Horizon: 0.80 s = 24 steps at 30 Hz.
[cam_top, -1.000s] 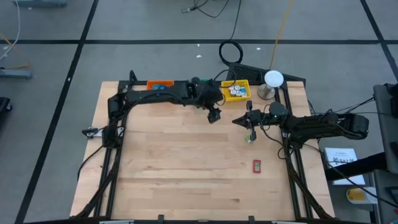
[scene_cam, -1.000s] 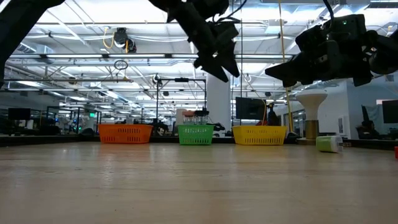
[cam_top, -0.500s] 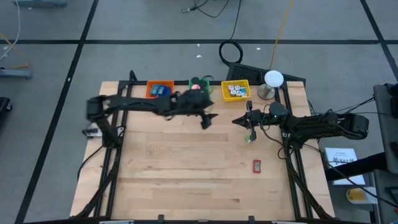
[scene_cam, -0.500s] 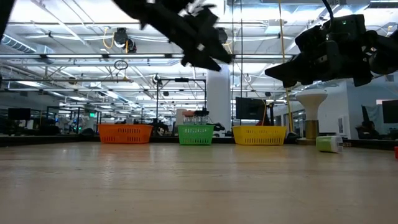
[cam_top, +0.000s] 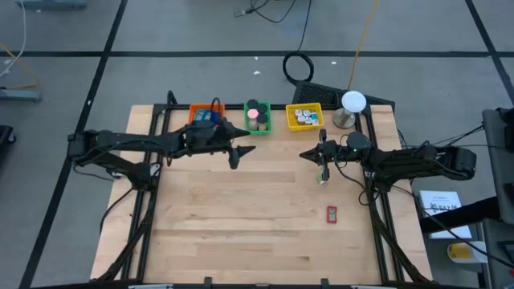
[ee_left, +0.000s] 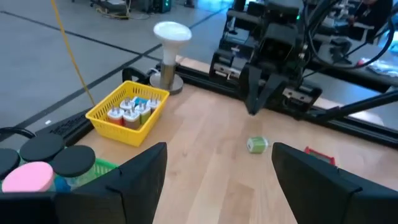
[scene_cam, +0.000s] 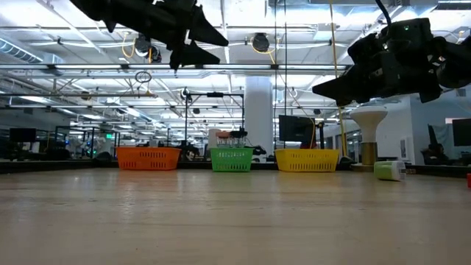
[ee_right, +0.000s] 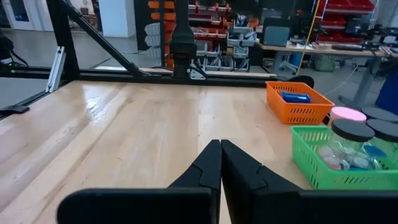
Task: Pick & Place Office items
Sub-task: Put the green charger adapter into the yellow bin
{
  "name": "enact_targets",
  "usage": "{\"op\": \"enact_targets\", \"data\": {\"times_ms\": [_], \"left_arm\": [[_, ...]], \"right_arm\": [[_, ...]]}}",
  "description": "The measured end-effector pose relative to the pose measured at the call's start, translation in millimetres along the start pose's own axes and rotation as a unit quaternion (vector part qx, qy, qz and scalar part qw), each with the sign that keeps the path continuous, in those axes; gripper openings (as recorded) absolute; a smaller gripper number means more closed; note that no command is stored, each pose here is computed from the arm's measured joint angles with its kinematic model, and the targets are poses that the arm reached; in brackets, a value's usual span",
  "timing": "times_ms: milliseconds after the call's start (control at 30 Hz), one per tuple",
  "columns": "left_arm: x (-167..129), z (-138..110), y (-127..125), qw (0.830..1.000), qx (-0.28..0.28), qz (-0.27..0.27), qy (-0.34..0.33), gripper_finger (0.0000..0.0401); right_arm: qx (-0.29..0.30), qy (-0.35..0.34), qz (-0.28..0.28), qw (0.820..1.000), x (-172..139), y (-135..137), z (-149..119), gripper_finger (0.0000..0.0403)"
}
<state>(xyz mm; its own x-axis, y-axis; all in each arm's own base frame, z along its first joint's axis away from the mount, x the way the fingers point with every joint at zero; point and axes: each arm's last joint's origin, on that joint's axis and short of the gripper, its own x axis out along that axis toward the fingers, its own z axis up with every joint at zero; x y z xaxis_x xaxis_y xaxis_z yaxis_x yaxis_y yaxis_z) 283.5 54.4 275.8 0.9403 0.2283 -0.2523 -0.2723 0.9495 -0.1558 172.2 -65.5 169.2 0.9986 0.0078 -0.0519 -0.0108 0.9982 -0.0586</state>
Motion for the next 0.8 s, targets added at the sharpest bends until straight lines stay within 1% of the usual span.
{"op": "enact_targets", "data": {"times_ms": [133, 200, 267, 400, 467, 567, 700, 800], "left_arm": [[0.3, 2.4, 0.3, 1.000, -0.005, -0.001, -0.014, 0.0294], [0.6, 5.5, 0.9, 0.999, -0.012, -0.003, -0.030, 0.0294], [0.6, 6.9, 1.0, 0.999, 0.003, -0.003, -0.037, 0.0294], [0.3, 1.8, -3.7, 0.998, 0.047, -0.015, -0.047, 0.0294], [-0.7, -7.6, -7.3, 0.996, 0.056, -0.026, -0.062, 0.0294], [-4.0, -31.6, -7.7, 0.995, 0.052, -0.035, -0.074, 0.0294], [-12.0, -60.4, -4.7, 0.995, 0.023, -0.049, -0.089, 0.0294], [-16.1, -73.0, -6.3, 0.995, -0.004, -0.063, -0.083, 0.0294]], "right_arm": [[0.014, 0.013, -0.024, 1.000, -0.1, -1.2, -2.4, 0.0000], [0.018, 0.020, -0.025, 0.999, -0.1, -1.2, -3.9, 0.0000], [0.029, 0.025, -0.024, 0.999, -0.1, -0.9, -4.9, 0.0000], [0.051, 0.035, -0.055, 0.997, 1.1, 0.7, -6.6, 0.0000], [0.049, 0.046, -0.067, 0.996, 2.3, 3.5, -8.2, 0.0000], [0.046, 0.050, -0.074, 0.995, 4.3, 8.5, -8.4, 0.0000], [0.052, 0.061, -0.081, 0.994, 9.6, 14.4, -5.7, 0.0000], [0.071, 0.107, -0.086, 0.988, 19.7, 18.7, 0.4, 0.0000]]}}
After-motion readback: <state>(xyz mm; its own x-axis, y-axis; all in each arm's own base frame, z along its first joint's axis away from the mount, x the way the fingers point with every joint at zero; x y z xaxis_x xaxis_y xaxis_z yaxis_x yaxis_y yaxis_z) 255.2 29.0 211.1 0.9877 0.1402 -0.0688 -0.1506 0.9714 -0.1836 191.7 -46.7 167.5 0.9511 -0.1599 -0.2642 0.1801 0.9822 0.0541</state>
